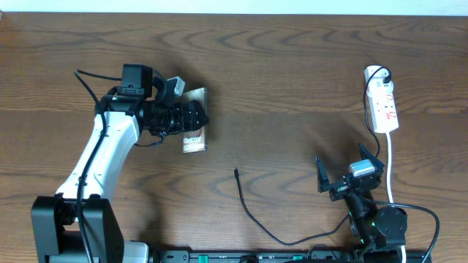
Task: Plug charger to phone and switch on socket
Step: 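Lift the phone with the left gripper and tilt it upright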
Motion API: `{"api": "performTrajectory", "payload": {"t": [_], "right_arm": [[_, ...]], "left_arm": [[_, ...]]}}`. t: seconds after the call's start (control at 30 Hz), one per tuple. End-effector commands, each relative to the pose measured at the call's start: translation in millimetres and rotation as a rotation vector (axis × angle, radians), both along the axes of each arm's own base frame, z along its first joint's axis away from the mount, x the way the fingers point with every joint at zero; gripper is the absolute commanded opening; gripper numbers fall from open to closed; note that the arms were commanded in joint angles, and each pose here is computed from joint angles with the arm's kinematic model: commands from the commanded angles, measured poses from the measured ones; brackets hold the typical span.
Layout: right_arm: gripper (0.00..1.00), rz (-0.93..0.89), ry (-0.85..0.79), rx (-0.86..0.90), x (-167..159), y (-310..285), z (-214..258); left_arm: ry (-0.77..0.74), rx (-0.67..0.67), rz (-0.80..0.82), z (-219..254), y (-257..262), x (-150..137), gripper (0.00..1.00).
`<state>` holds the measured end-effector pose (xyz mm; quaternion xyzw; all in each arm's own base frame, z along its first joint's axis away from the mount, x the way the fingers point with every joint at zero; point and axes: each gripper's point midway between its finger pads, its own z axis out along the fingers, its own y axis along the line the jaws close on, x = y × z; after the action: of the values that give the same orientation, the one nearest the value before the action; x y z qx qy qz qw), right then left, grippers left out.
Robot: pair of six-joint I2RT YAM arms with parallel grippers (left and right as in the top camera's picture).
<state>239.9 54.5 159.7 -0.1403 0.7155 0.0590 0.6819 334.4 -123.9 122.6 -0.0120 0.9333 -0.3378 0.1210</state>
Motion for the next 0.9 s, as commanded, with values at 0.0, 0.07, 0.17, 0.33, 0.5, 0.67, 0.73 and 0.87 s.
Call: {"api": "performTrajectory", "payload": {"t": [0.0,0.07,0.17,0.33,0.5,0.67,0.73,0.87], "right_arm": [[0.99,-0.008,0.004,0.013,0.0,-1.4,-0.3],[0.99,-0.008,0.004,0.013,0.0,-1.4,-0.3],[0.99,-0.008,0.004,0.013,0.0,-1.4,-0.3],[0.99,-0.008,0.004,0.013,0.0,-1.4,-0.3],[0.99,-0.008,0.004,0.013,0.0,-1.4,-0.3],[0.99,-0.008,0.004,0.013,0.0,-1.4,-0.3],[0.99,-0.008,0.004,0.013,0.0,-1.4,-0.3],[0.99,-0.008,0.004,0.013,0.0,-1.4,-0.3]], "left_arm": [[0.035,-0.226,0.013,41.1,-25.2,-0.9,0.08],[0.074,-0.302,0.019,50.4,-32.4,-3.6,0.07],[0.147,-0.393,0.045,61.4,-39.3,-6.8,0.07],[0.253,-0.528,0.07,80.7,-49.0,-9.7,0.08],[0.315,-0.642,0.062,101.3,-55.9,-8.9,0.07],[0.411,-0.738,0.077,121.0,-60.1,-5.6,0.07],[0.435,-0.758,0.086,126.0,-60.8,-3.1,0.07],[0.527,-0.785,0.144,131.6,-61.2,1.8,0.07]]}}
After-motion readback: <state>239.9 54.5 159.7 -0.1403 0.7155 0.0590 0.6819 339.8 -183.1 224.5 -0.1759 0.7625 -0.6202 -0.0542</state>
